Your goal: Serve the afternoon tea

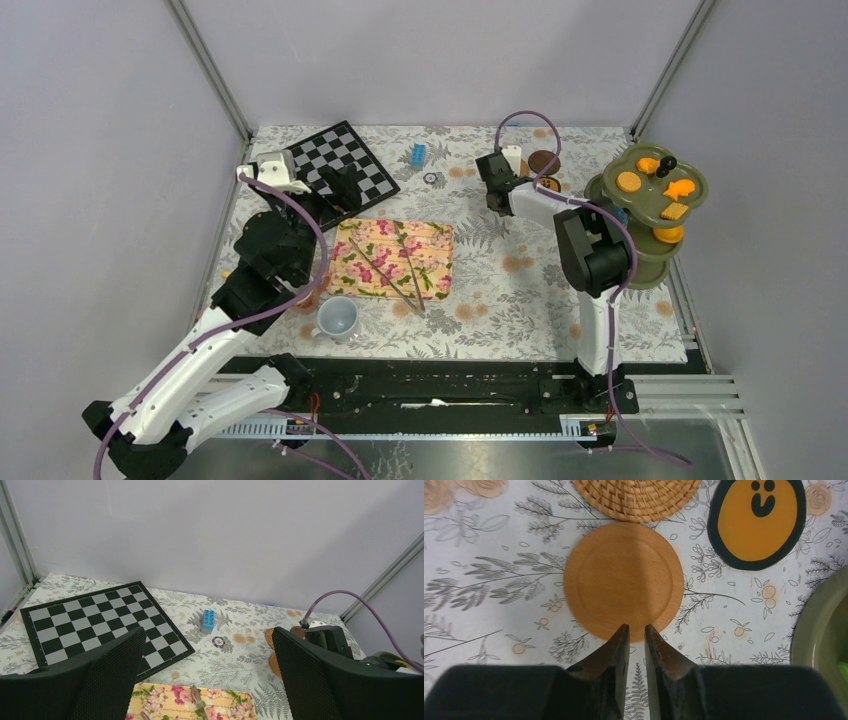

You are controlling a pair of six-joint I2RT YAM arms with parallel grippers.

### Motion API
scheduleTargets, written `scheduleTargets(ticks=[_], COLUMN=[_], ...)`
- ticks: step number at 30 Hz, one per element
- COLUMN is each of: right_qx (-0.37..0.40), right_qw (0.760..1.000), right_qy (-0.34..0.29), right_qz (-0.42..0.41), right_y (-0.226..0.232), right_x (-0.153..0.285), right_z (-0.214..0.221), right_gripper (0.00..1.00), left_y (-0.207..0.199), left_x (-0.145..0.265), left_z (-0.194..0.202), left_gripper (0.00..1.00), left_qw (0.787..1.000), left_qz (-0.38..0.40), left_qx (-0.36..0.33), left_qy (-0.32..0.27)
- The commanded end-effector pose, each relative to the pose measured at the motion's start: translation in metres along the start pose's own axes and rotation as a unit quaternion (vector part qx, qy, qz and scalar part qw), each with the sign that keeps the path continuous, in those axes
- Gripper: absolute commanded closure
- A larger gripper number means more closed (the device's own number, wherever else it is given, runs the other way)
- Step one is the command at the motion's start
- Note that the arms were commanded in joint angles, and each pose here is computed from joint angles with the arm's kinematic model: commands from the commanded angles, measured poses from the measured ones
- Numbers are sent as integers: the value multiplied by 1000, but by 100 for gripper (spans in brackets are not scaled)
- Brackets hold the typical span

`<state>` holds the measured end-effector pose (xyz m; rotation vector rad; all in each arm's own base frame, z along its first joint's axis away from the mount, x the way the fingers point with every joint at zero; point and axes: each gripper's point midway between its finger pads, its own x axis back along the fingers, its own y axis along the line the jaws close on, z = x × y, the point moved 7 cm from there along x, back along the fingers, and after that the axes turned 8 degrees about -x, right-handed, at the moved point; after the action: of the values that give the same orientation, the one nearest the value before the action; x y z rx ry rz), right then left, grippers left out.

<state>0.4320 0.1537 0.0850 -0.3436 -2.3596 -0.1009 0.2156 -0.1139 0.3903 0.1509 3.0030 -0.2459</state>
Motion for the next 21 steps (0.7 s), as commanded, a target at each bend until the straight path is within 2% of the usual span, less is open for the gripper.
scheduleTargets(ticks=[1, 14, 21], right_qx=[2, 25, 82], right_qw=[1000, 998, 987], right_qy=[11, 56, 138], right_qz=[-6, 5, 18], right_y=[1, -18, -36], right_x=[-8, -13, 7], right_z=[-4, 24, 43], right_gripper=[76, 77, 75], left_y=[-3, -4, -4], left_x=[-1, -3, -4], left_z=[-8, -6, -6], left_gripper=[1, 1, 1], left_qw=[1000, 1000, 1000], left_qz=[7, 5, 7], left_qx=[12, 9, 10], left_qy=[-14, -11, -11])
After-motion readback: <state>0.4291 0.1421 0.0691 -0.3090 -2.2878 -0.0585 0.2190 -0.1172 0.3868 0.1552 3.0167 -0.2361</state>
